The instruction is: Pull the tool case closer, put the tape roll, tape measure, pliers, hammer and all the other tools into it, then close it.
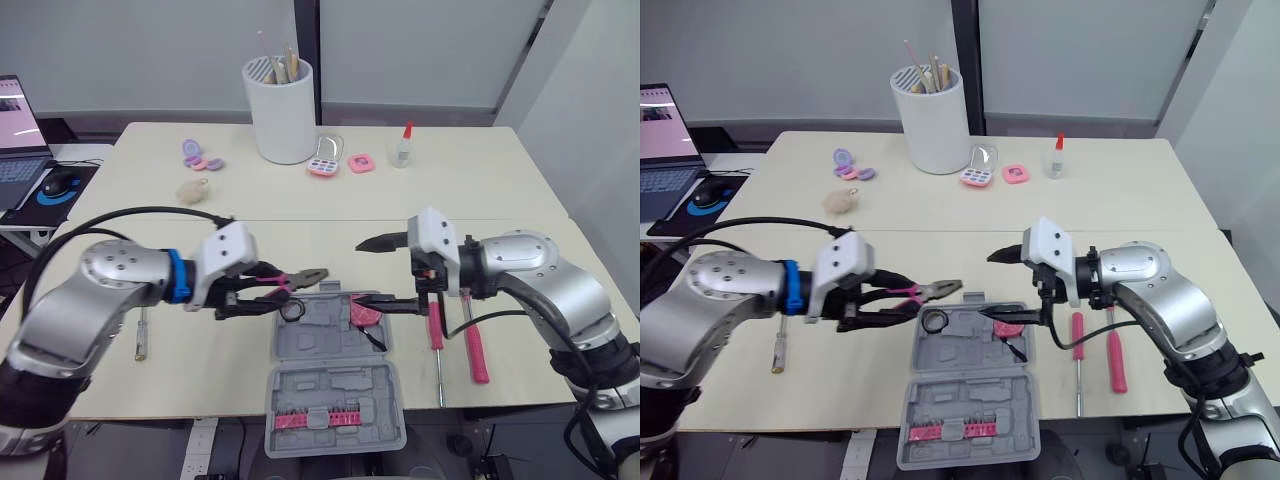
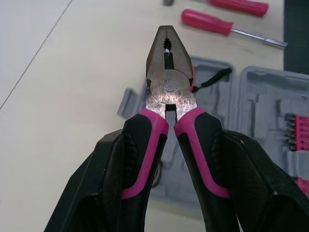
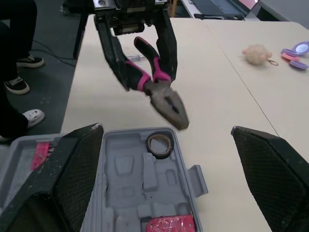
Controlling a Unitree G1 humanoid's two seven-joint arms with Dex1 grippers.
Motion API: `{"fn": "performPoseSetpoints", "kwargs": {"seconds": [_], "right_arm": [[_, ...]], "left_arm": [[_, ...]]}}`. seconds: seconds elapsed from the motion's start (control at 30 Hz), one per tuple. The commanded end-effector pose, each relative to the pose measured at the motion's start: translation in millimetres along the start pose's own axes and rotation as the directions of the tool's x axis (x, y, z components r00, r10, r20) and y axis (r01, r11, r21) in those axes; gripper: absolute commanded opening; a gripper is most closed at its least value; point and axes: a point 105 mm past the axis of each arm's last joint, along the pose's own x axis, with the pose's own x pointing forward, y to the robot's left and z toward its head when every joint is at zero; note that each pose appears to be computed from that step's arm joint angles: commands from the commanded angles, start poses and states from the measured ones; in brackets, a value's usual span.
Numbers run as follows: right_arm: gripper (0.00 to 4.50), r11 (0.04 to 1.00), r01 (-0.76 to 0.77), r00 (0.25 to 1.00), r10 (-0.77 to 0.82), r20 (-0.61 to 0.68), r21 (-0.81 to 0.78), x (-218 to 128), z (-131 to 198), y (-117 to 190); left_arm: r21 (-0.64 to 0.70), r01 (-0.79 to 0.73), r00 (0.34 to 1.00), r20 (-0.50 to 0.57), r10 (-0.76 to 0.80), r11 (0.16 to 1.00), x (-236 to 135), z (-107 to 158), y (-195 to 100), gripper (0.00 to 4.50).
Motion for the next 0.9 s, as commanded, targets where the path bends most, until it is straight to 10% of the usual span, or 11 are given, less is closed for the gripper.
{"fn": "performPoseSetpoints", "kwargs": {"seconds": [0.03,0.9], "right_arm": [[4.5,0.997,0.025,0.999,-0.028,-0.045,-0.07,7,-2,-3],[4.32,0.997,-0.058,0.994,0.053,-0.097,-0.057,37,-19,9]], "left_arm": [[0.081,0.014,1.0,0.025,-0.016,0.997,12,17,0,2.52],[0.163,0.066,0.995,0.06,-0.077,0.984,35,27,1,2.52]]}}
